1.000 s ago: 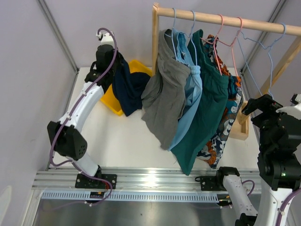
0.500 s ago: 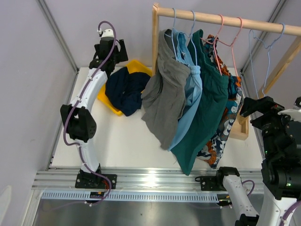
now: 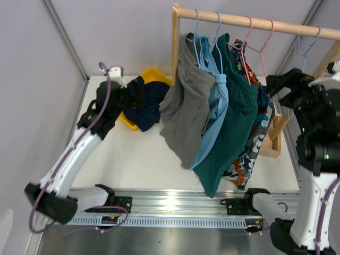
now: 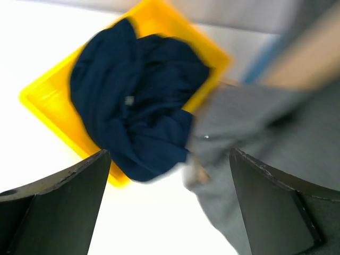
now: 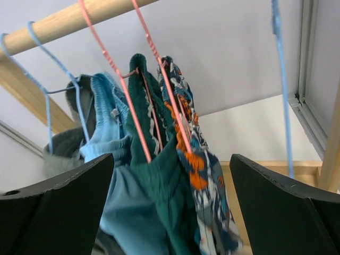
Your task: Remove the shorts from the hanger
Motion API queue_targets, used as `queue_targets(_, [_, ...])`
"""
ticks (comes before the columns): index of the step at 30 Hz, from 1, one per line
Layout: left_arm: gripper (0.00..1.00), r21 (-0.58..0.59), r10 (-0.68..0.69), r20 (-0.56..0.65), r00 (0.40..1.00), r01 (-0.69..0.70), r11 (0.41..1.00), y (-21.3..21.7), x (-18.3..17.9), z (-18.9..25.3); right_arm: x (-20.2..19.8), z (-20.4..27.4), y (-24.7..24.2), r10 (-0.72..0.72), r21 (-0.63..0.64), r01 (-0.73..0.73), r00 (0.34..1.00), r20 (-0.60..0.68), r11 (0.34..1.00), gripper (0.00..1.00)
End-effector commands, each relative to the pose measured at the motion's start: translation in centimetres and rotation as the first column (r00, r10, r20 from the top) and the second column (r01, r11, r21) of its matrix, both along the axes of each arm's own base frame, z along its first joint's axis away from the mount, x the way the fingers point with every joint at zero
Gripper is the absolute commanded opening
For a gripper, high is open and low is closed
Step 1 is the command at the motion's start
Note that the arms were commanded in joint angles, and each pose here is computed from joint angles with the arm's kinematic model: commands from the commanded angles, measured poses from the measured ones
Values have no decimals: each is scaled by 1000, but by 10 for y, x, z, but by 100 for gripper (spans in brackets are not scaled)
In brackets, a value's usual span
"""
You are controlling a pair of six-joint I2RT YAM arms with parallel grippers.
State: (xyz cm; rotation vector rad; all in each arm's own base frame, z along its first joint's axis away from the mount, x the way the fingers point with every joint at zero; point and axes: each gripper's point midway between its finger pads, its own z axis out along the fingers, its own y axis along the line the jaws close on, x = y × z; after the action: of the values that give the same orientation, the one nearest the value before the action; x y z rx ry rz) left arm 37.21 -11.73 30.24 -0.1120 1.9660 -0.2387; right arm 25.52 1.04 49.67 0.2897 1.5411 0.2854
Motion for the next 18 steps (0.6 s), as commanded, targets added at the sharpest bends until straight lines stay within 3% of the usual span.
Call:
queue_targets(1, [99,-32,-55,58,997,57,998,-2,-42,10,28,20,-3,-9,-37,11,999,41,999,99])
queue_targets(5, [99,-39,-108,41,993,110,993,1,-84,-7,66,13,-9,-33,-37,34,999,33,999,97])
queue_targets(9, [99,9,-144,42,989,143,990,12,-116,-21,98,-2,-9,-31,-15,31,999,-10,999,84])
queue_targets(16, [99,86,-108,20,994,106,991,35,-134,-54,135,-24,-4,-18,13,19,999,-51,1000,75])
queue_targets(18, [99,75,-107,37,994,104,992,35,-136,-55,143,-31,-1,-9,19,10,998,-66,1000,67])
